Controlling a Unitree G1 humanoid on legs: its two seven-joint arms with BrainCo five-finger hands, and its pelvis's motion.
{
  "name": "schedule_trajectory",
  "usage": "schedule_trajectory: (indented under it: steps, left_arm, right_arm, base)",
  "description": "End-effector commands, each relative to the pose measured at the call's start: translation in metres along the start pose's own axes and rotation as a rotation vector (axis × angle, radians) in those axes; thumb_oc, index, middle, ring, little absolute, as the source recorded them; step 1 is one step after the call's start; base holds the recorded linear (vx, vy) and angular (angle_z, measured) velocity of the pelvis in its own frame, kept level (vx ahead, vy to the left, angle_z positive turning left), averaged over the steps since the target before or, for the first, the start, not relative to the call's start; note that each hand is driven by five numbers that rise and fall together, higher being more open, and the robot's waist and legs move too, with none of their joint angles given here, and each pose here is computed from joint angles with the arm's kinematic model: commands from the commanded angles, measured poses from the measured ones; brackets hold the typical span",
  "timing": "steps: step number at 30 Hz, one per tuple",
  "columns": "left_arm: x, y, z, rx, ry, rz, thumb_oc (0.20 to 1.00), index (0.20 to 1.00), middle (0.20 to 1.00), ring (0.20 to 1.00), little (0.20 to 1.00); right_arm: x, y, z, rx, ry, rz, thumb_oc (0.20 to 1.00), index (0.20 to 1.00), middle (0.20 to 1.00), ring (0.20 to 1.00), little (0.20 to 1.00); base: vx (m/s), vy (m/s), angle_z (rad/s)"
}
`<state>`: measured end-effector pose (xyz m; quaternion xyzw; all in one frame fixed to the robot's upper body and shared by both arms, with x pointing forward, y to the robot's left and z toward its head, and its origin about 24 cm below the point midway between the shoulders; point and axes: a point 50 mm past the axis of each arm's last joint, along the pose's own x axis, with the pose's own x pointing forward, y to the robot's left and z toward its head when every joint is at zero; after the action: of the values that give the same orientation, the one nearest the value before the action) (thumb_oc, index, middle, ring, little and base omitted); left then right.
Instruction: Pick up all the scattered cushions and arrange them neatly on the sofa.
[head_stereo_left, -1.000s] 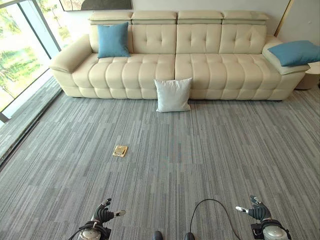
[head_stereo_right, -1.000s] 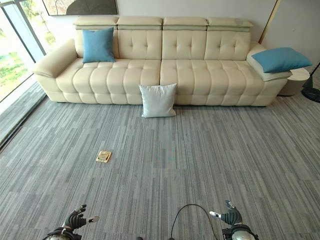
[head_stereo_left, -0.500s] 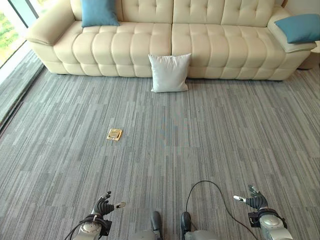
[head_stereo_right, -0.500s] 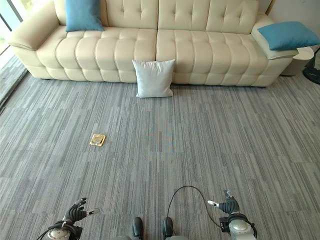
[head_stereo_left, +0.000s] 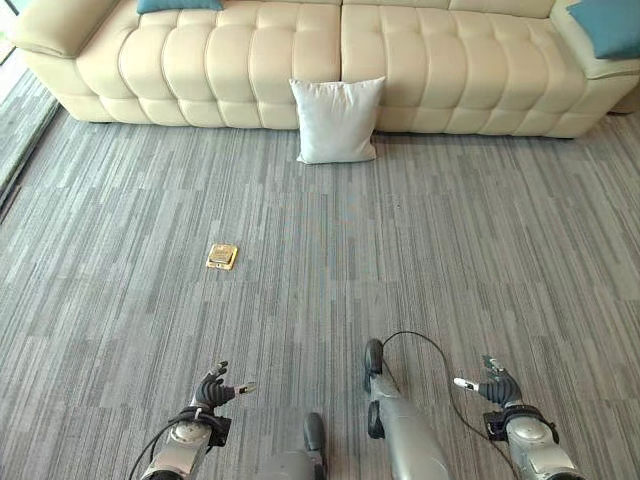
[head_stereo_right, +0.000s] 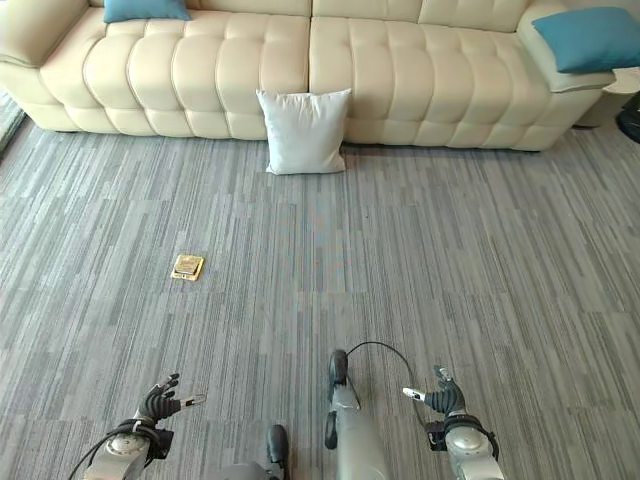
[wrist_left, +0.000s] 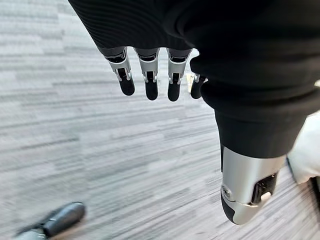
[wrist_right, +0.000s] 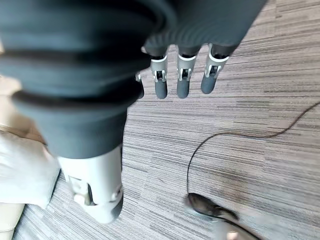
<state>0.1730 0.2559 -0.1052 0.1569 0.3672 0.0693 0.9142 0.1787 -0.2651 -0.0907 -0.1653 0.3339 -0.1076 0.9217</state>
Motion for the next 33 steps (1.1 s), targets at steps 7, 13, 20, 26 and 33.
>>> schedule_trajectory:
  steps: [7, 13, 20, 26, 33]
  left_arm:
    - [0.0, 0.003, 0.007, -0.023, -0.042, 0.003, 1.0, 1.0, 1.0, 1.0, 1.0]
    - [-0.001, 0.002, 0.004, -0.024, -0.032, -0.005, 1.0, 1.0, 1.0, 1.0, 1.0]
    - [-0.003, 0.004, 0.001, -0.023, -0.025, 0.006, 1.0, 1.0, 1.0, 1.0, 1.0]
    - [-0.006, 0.008, -0.009, -0.002, 0.003, 0.007, 1.0, 1.0, 1.0, 1.0, 1.0]
    - [0.002, 0.025, 0.018, -0.004, -0.082, 0.062, 1.0, 1.0, 1.0, 1.0, 1.0]
  right_arm:
    - [0.006, -0.027, 0.018, 0.003, -0.074, -0.059, 1.0, 1.0, 1.0, 1.0, 1.0]
    - [0.006, -0.032, 0.012, 0.015, -0.05, -0.092, 1.0, 1.0, 1.0, 1.0, 1.0]
    - [0.005, -0.03, 0.006, -0.02, -0.022, -0.093, 1.0, 1.0, 1.0, 1.0, 1.0]
    - [0.001, -0.018, 0.0, -0.033, -0.007, -0.036, 1.0, 1.0, 1.0, 1.0, 1.0]
    - [0.007, -0.001, 0.032, -0.009, -0.128, 0.013, 1.0, 1.0, 1.0, 1.0, 1.0]
  base:
    - [0.35, -0.237, 0.22]
    - [0.38, -0.011, -0.28]
    - [0.42, 0.098, -0.34]
    - [0.51, 0.265, -0.44]
    - [0.3, 0.226, 0.07]
